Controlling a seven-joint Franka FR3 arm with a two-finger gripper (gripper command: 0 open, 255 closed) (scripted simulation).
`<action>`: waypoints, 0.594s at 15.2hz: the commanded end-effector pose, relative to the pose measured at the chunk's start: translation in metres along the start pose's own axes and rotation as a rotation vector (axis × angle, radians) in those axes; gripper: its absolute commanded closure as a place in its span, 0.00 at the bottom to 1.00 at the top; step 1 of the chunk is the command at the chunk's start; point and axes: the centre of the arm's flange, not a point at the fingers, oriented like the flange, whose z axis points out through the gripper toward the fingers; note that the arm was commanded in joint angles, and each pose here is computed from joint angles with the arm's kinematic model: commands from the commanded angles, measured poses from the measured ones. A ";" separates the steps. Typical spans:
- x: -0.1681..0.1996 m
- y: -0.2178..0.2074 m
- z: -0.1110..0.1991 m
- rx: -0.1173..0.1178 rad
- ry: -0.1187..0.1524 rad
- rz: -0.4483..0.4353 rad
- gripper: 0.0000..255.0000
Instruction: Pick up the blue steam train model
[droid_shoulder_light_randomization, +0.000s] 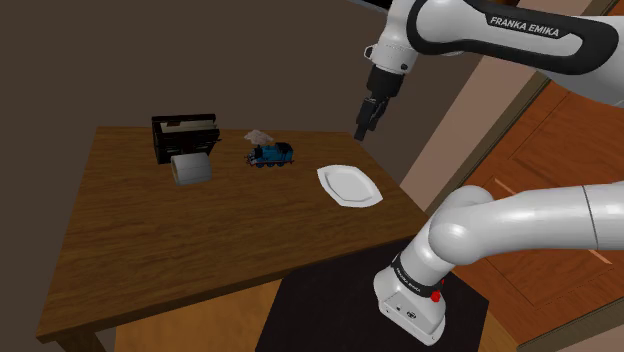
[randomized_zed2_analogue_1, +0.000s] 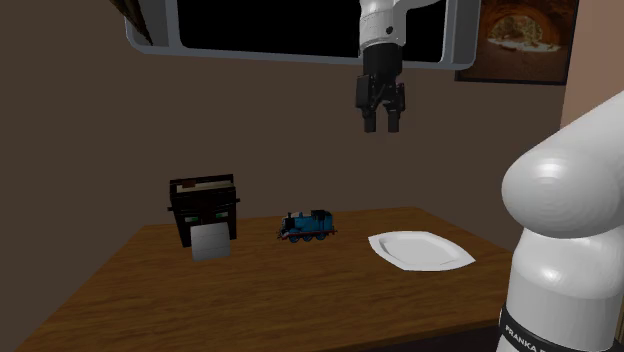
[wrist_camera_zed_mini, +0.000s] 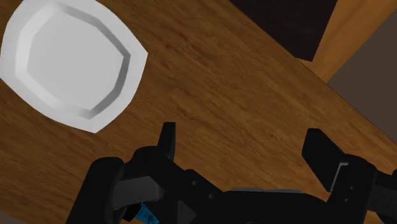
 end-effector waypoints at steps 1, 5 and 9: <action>0.000 0.000 0.000 0.000 0.000 0.000 0.00; 0.033 0.029 0.028 0.000 0.004 -0.093 0.00; 0.069 0.055 0.056 -0.001 0.007 -0.186 0.00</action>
